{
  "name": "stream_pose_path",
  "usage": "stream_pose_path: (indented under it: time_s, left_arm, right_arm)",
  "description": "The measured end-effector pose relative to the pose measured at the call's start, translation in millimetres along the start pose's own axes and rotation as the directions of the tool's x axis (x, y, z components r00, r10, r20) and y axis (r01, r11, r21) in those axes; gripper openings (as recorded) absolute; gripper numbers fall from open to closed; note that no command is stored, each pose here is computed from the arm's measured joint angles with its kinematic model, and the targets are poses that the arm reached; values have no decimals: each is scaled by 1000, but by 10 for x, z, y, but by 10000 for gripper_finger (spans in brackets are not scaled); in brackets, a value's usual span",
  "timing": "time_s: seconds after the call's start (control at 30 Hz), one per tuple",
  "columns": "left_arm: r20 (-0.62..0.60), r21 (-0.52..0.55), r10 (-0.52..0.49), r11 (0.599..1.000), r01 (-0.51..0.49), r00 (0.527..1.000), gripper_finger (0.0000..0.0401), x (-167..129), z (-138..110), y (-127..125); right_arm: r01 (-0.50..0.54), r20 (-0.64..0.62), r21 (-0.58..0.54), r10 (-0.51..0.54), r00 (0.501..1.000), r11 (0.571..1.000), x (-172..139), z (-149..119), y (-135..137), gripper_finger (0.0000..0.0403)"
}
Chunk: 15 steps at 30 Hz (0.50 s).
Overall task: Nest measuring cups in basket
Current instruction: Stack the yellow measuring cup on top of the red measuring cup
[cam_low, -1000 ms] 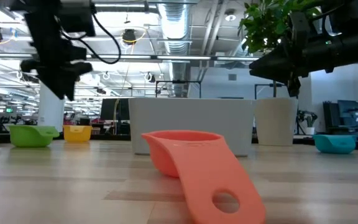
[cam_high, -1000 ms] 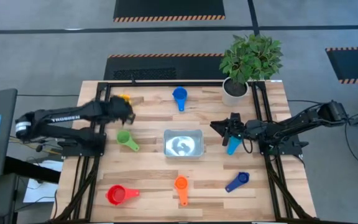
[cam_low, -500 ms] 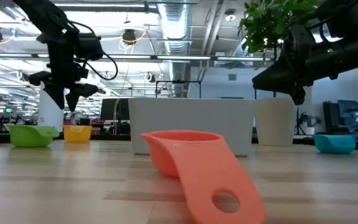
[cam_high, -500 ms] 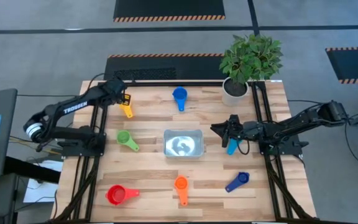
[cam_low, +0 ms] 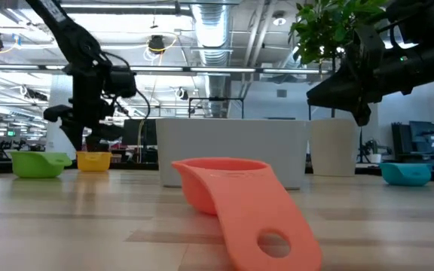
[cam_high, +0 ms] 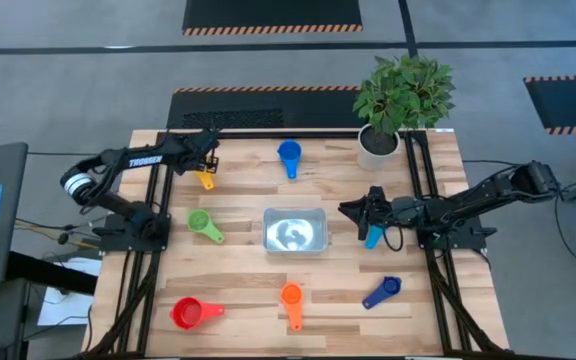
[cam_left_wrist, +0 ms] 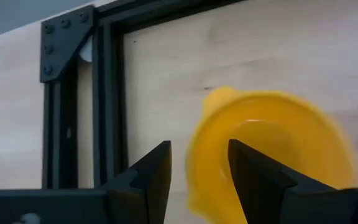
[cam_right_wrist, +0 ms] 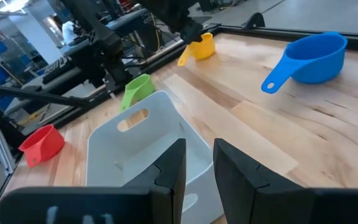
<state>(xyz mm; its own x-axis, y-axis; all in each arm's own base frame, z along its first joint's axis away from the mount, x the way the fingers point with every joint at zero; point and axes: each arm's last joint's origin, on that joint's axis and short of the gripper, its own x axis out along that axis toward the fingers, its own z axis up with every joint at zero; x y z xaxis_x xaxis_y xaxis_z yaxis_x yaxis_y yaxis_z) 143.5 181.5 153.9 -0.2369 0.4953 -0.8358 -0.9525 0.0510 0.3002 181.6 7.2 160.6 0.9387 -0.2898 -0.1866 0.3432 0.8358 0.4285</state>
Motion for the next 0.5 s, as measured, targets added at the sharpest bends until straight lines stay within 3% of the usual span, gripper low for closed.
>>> stream_pose_path:
  time_s: [0.2, 0.5]
  left_arm:
    - [-64, 44, 54, 998, -51, 996, 141, 179, -35, -38]
    - [-37, 6, 34, 999, -34, 999, 34, 124, -8, -25]
  right_arm:
    - [1, -10, -10, -1, 1000, 1000, -3, -12, 2, 108]
    - [3, -12, -13, -3, 1000, 1000, -3, -14, 0, 108]
